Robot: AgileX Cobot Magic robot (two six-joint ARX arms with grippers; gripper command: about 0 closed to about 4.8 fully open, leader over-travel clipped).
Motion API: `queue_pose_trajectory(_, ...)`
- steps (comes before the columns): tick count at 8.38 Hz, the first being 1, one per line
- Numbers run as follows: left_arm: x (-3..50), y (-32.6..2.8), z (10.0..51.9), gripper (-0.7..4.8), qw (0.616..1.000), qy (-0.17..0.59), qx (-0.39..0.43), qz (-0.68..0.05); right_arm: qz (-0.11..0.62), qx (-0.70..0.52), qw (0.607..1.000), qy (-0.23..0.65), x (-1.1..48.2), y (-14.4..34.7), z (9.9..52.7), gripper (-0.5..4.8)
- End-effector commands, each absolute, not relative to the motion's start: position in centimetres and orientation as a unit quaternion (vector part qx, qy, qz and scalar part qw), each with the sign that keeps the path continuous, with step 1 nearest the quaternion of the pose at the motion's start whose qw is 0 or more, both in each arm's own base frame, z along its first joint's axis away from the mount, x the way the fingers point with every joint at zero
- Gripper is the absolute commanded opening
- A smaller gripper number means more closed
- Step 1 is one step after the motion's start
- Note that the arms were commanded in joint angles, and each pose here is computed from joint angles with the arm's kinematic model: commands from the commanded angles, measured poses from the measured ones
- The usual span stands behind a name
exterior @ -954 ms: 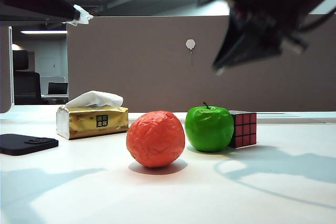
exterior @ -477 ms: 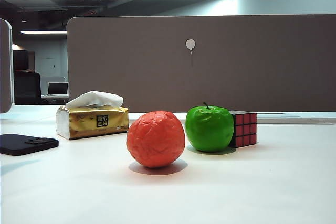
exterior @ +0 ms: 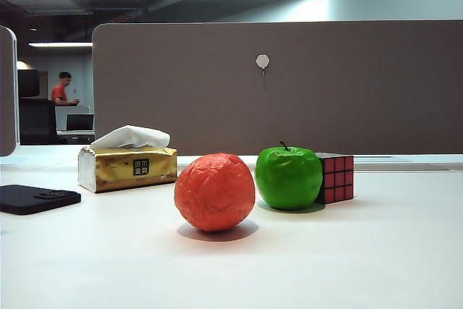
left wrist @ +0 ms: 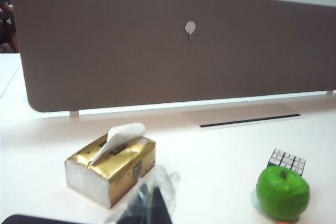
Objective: Move all the fruits on the tabletop near the face of the Rubik's cube that has the color most similar to each fruit.
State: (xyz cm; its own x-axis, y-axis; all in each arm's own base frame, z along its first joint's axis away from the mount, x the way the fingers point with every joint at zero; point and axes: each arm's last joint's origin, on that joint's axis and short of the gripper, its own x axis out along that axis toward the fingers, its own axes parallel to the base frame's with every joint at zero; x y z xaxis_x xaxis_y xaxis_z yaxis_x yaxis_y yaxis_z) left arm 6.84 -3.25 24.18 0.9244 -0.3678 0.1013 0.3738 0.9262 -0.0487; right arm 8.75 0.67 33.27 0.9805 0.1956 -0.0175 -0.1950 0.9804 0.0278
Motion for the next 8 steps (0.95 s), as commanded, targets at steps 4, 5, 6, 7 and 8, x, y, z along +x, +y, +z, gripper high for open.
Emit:
queue_pose_trajectory(4,6.5,-2.9,23.5,-0.05,0.987,-0.017,-0.028,-0.159,0.071,0.060,0.993,-0.071,7.2,0.5,24.1,-0.01)
queue_pose_trajectory(5,6.5,-2.9,23.3,-0.05,0.987,-0.005,-0.024,-0.159,0.067,0.060,0.994,-0.068,7.8,0.5,22.9,-0.01)
queue_pose_trajectory(6,6.5,-2.9,23.2,-0.05,0.987,0.000,-0.023,-0.159,0.067,0.060,0.993,-0.071,8.0,0.5,22.6,-0.01)
queue_pose_trajectory(7,6.5,-2.9,23.1,-0.05,0.987,0.003,-0.022,-0.159,0.068,0.060,0.993,-0.078,8.2,0.5,22.3,-0.01)
queue_pose_trajectory(8,6.5,-2.9,23.1,-0.05,0.987,0.004,-0.027,-0.159,0.068,0.060,0.992,-0.090,8.4,0.5,21.7,-0.01)
